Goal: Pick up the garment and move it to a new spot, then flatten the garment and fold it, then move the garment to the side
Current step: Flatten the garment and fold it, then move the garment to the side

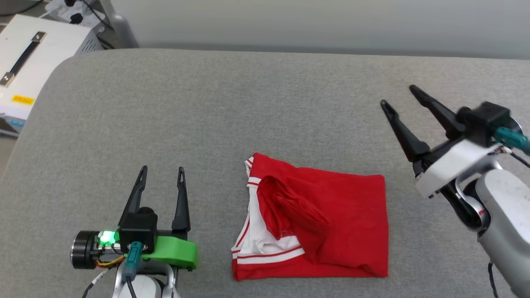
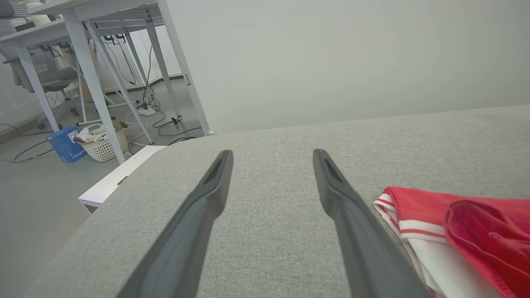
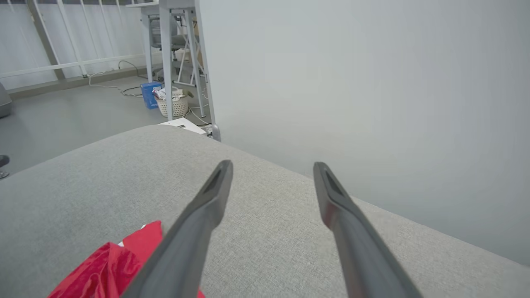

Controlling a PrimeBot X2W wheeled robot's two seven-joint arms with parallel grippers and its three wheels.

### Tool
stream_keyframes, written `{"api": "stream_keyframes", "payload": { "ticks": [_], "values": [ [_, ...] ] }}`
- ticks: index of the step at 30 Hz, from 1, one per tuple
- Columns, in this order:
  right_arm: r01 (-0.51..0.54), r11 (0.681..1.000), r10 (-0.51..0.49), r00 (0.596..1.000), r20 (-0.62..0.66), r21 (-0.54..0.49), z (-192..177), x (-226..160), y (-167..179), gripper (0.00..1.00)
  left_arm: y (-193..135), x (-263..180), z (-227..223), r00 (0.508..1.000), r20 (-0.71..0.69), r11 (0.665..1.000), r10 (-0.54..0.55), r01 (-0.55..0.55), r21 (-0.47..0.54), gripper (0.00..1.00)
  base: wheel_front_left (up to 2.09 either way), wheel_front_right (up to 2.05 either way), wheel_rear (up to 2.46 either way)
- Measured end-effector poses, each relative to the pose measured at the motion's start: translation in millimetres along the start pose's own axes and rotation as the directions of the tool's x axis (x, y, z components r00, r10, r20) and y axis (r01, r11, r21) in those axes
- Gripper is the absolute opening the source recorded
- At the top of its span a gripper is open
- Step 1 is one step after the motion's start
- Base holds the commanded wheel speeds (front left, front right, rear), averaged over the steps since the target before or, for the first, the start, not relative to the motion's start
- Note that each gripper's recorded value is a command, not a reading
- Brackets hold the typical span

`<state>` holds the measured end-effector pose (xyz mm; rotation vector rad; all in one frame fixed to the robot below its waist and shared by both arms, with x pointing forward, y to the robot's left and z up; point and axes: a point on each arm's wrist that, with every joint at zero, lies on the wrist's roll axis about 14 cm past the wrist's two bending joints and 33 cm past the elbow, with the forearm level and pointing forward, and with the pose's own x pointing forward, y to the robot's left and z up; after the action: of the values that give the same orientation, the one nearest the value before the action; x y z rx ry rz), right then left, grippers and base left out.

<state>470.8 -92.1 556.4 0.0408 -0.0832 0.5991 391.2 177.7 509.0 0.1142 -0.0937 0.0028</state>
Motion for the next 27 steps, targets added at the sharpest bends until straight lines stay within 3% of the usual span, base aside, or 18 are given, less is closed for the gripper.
{"api": "stream_keyframes", "payload": {
  "ticks": [7,12,21,27],
  "values": [
    [0.212,0.977,-0.209,0.974,0.091,-0.03,9.3,-45.1,-28.8,1.0,-7.3,-1.3,12.1,0.999,0.037,1.0,-0.024,0.024,-0.005,1.0,0.0,0.0,0.0],
    [0.34,0.94,-0.337,0.932,0.134,0.001,10.4,-85.7,-31.2,1.0,-11.7,-6.9,17.0,0.998,0.049,0.999,-0.037,0.037,-0.009,1.0,0.0,0.0,0.0],
    [0.409,0.911,-0.413,0.904,0.114,0.058,-4.7,-114.8,-15.3,1.0,-10.6,-13.9,16.7,0.998,0.045,0.999,-0.04,0.04,-0.011,1.0,0.0,0.0,0.0],
    [0.409,0.91,-0.413,0.908,0.076,0.061,-17.8,-120.6,-5.5,1.0,-7.4,-15.1,15.0,0.999,0.039,0.999,-0.03,0.03,-0.01,1.0,0.0,0.0,0.0]
  ]
}}
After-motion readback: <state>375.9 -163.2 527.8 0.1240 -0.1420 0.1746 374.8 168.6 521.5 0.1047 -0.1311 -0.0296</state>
